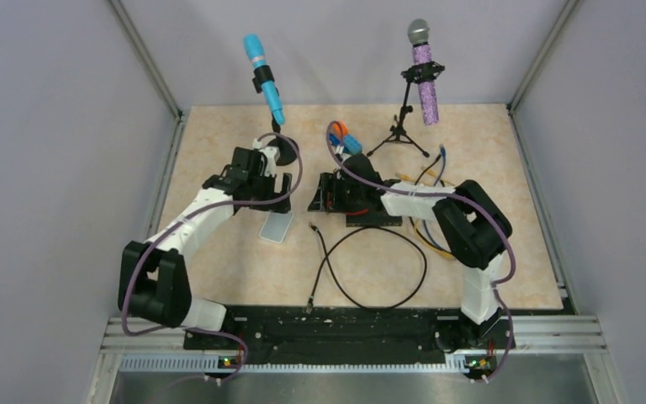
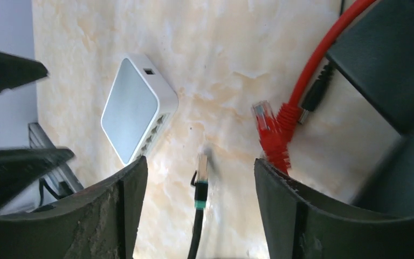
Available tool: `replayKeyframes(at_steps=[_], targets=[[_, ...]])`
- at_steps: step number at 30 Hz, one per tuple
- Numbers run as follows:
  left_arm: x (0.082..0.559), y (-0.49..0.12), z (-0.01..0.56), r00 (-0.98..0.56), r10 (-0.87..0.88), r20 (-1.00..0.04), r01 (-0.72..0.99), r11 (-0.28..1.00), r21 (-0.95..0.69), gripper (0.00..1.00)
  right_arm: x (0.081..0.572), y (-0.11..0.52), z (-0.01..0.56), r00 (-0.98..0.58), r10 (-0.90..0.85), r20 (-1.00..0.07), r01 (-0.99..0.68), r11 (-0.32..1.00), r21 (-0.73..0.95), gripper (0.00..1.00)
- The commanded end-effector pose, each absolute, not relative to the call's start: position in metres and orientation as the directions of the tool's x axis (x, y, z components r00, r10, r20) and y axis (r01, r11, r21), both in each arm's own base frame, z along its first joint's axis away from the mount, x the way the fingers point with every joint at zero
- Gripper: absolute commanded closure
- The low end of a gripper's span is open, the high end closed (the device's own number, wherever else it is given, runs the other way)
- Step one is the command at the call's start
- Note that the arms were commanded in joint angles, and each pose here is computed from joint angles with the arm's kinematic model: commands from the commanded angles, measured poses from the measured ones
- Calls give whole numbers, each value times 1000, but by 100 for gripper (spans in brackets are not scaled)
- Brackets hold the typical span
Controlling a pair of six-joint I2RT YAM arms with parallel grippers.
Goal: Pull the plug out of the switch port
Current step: Reset both arms
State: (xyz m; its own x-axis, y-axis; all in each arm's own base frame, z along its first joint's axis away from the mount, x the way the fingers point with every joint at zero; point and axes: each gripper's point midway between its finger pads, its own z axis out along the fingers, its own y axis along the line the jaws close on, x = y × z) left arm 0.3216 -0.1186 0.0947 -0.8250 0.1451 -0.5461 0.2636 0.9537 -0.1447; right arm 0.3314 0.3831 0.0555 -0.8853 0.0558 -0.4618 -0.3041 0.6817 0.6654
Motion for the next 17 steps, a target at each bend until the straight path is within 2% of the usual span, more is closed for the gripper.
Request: replayKeyframes(at_steps=[1, 4, 5, 8, 12, 17], targets=[[345, -110, 150, -693, -15, -721, 165, 970, -180, 1, 355, 353, 129, -747, 57, -662, -414, 740, 531, 27], [348, -103, 169, -631, -100, -769, 102, 972, -210, 1, 351, 319, 151, -683, 85, -725, -388, 799, 460, 26], [350, -96, 173, -608, -139, -782, 50, 976, -212, 1, 347, 305, 169, -635, 117, -764, -384, 810, 443, 25], [349, -79, 181, -558, -239, -795, -84, 969, -232, 1, 334, 256, 177, -553, 162, -817, -299, 877, 376, 20], [344, -60, 184, -503, -318, -804, -213, 947, -241, 1, 324, 177, 176, -466, 213, -859, -72, 958, 277, 15], [338, -54, 193, -474, -298, -828, -208, 952, -224, 1, 300, 87, 163, -346, 307, -887, 209, 946, 246, 1]])
